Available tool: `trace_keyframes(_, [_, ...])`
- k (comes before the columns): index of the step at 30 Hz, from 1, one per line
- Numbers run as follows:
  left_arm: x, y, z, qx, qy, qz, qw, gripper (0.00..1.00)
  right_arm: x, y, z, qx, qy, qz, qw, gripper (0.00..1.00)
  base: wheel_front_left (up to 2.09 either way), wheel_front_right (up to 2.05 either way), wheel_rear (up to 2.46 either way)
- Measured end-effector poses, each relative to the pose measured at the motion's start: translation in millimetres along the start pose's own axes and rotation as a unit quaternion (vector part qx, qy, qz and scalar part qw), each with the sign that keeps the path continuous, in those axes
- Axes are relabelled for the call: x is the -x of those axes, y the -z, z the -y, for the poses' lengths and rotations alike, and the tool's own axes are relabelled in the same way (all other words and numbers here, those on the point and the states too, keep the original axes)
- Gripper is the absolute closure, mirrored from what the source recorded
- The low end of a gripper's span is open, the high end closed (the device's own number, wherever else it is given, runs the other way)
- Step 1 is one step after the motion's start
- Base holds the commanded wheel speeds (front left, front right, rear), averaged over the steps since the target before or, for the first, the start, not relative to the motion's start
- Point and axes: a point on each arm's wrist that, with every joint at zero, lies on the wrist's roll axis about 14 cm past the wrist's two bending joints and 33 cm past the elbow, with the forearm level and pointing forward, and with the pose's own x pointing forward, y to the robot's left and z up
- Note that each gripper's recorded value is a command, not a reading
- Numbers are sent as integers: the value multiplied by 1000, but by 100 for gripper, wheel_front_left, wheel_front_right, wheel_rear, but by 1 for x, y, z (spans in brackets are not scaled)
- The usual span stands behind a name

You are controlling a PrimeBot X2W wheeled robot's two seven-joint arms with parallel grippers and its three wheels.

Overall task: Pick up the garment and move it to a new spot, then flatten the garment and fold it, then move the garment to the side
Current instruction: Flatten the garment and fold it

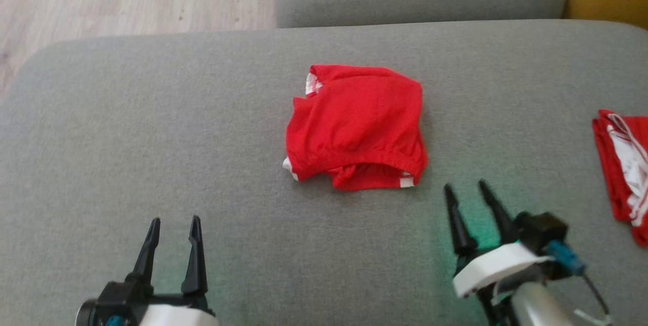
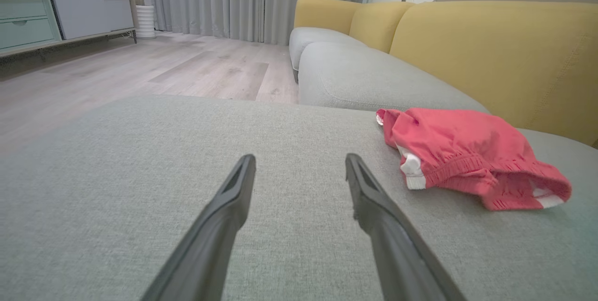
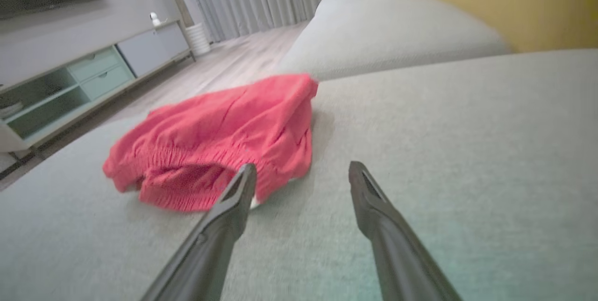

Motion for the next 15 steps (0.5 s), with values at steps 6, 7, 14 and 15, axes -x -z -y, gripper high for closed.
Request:
trace_keyframes(6, [-4, -2, 1, 7, 1, 2, 1000, 0, -9, 41, -23, -4, -39, -70, 997, 0, 0, 0, 0])
trace_keyframes(7, [-4, -1, 2, 9, 1, 1, 1000, 0, -14, 41, -27, -8, -44, -71, 996, 0, 0, 0, 0])
trace_keyframes(14, [0, 7, -4, 13, -12, -12, 1000, 0, -39, 50, -34, -22, -55, -92, 994, 0, 0, 0, 0])
trace_keyframes(15, [1, 8, -5, 13, -15, -14, 1000, 0, -40, 54, -35, -24, -56, -99, 993, 0, 0, 0, 0])
